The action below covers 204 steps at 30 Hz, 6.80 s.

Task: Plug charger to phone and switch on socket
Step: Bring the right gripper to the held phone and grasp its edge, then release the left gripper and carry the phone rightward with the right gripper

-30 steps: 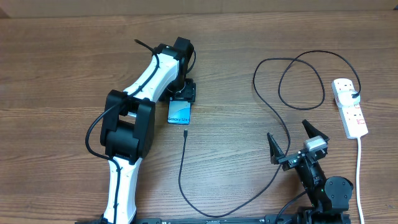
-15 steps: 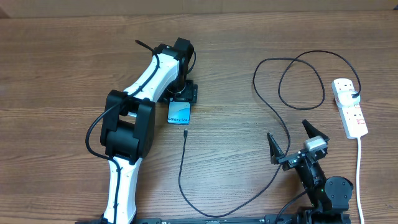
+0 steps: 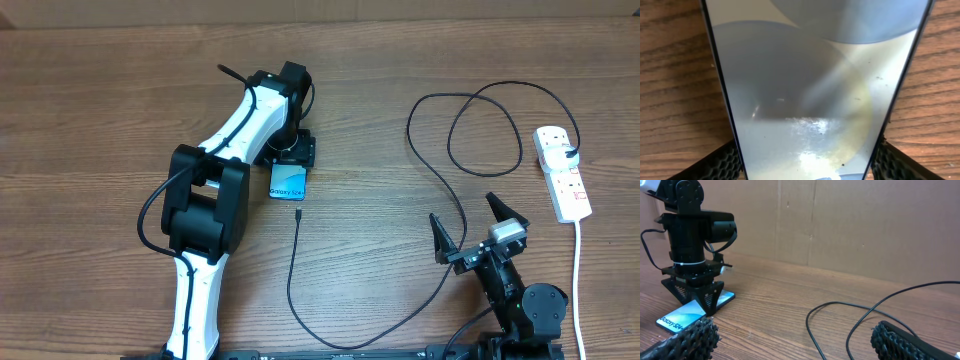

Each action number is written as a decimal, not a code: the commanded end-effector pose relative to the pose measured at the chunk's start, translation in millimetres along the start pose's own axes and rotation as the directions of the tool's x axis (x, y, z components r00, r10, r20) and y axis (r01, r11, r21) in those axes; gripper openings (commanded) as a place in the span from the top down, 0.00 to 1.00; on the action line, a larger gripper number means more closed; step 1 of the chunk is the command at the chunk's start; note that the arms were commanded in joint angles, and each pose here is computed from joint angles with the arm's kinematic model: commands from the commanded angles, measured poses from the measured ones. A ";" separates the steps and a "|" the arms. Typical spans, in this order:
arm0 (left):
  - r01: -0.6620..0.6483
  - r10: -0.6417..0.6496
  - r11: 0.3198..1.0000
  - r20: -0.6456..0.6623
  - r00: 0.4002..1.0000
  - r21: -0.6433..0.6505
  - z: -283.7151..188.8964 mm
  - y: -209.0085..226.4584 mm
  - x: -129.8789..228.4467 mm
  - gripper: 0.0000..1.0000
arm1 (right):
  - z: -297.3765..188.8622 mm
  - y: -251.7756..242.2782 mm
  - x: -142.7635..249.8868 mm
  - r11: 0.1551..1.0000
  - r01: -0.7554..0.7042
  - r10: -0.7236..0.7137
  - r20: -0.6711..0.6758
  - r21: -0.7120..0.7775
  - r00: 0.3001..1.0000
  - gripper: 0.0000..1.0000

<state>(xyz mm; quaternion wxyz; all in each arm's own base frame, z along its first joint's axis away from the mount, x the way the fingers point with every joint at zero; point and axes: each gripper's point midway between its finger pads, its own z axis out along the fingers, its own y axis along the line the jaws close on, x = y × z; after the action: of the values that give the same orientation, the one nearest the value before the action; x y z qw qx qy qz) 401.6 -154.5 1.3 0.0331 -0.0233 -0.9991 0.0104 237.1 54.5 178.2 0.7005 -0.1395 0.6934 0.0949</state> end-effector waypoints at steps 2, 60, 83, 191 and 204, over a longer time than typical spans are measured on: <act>-0.013 0.014 1.000 -0.058 0.998 0.020 18.4 -4.6 12.1 0.31 | 0.2 1.5 1.5 1.000 0.000 0.000 0.005 -0.005 1.000 0.00; -0.045 0.046 0.988 0.002 0.999 0.149 -49.0 -25.5 1.8 0.53 | -19.7 26.8 -105.4 0.967 -0.179 0.203 0.125 -0.180 0.971 0.00; -0.047 0.045 0.987 0.017 0.999 0.154 -50.1 -26.7 -1.8 0.49 | 89.8 -1.8 -107.7 0.808 -0.587 0.453 -0.690 0.050 0.565 0.00; -0.028 0.055 0.898 -0.049 0.997 0.439 -70.6 -45.6 6.7 0.13 | 204.6 193.0 109.5 0.503 -0.864 0.340 -0.921 0.006 0.191 0.96; 0.073 -0.072 0.791 -0.026 0.997 0.608 -104.9 3.6 -15.1 0.11 | 172.9 89.2 62.8 0.899 -0.381 0.353 -0.871 0.214 0.342 0.96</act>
<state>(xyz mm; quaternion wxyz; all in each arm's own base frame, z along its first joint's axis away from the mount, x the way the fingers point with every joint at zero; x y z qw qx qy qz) 421.2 -146.8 80.6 0.0643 0.0445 -0.9478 0.3090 348.6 219.5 88.7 0.1109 -0.0042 0.9600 0.2571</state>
